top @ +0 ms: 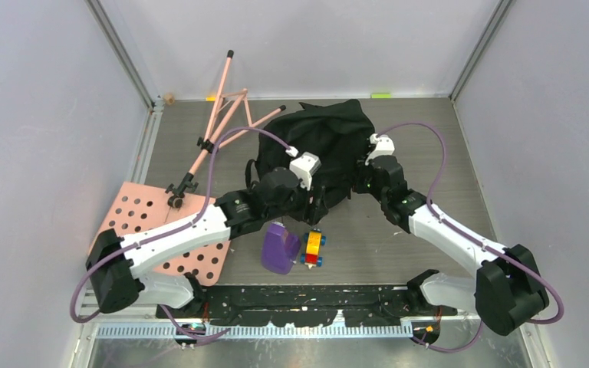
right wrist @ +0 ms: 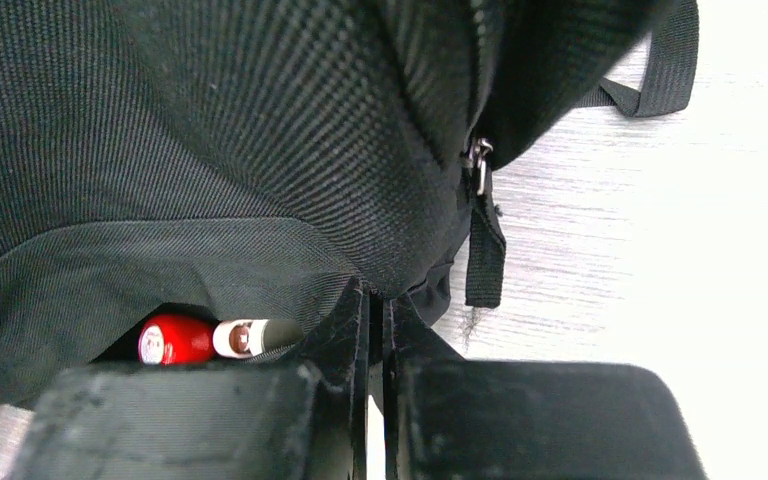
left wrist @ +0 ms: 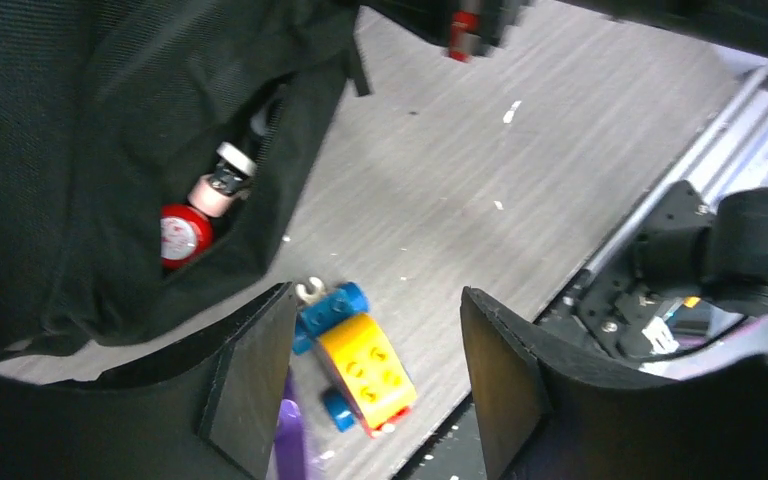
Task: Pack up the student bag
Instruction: Zip the student bag at the center of the board.
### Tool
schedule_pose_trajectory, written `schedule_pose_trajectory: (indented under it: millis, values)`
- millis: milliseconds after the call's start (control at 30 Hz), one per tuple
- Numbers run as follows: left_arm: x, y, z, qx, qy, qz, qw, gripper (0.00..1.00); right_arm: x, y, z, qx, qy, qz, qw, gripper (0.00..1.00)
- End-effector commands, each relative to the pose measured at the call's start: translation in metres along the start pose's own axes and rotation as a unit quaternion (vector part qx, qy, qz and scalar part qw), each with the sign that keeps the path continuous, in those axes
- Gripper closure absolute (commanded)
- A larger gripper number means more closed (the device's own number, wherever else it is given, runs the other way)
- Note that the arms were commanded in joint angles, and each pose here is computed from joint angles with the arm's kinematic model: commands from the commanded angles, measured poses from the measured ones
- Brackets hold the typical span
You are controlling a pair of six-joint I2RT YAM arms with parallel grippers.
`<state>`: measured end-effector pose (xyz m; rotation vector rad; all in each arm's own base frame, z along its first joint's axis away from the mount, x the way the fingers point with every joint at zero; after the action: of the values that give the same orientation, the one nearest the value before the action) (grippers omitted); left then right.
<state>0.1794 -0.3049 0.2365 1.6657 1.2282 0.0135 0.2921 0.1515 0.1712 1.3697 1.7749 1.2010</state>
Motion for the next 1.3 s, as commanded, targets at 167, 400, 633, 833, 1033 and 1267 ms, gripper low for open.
schedule_pose_trajectory:
  millis: [167,400,633,833,1033,1267]
  values:
    - [0.054,0.078,0.016,-0.105,0.023,0.025,0.994,0.41,0.025,0.028,-0.032,-0.045,0.024,0.005,0.999,1.0]
    - [0.092,0.105,0.03,-0.112,0.071,0.06,0.989,0.42,0.059,0.02,-0.04,-0.036,0.049,0.027,0.998,0.99]
    - [0.049,0.08,0.015,-0.108,-0.014,0.072,0.991,0.45,0.055,0.034,-0.029,-0.07,-0.002,0.081,0.994,1.0]
    - [0.008,0.039,0.009,-0.133,-0.033,0.056,0.989,0.44,0.051,0.057,-0.027,-0.092,-0.039,0.099,0.99,1.0]
    - [0.0,0.002,0.027,-0.161,-0.031,0.034,0.986,0.47,0.048,0.063,-0.032,-0.102,-0.047,0.12,0.986,1.0]
    - [0.002,-0.018,0.058,-0.202,-0.014,0.038,0.979,0.47,0.046,0.066,-0.038,-0.107,-0.055,0.144,0.982,1.0]
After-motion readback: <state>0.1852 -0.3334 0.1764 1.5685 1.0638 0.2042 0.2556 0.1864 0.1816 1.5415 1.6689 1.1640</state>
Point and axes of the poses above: each gripper's point midway between its finger pads, its own z axis out along the fingers, its own x axis along the line the jaws close on, y = z × x, the point moved 5 cm from there along -z, back along the fingers, and after that the axes turned 14 degrees about -z, right-handed, at the moved point
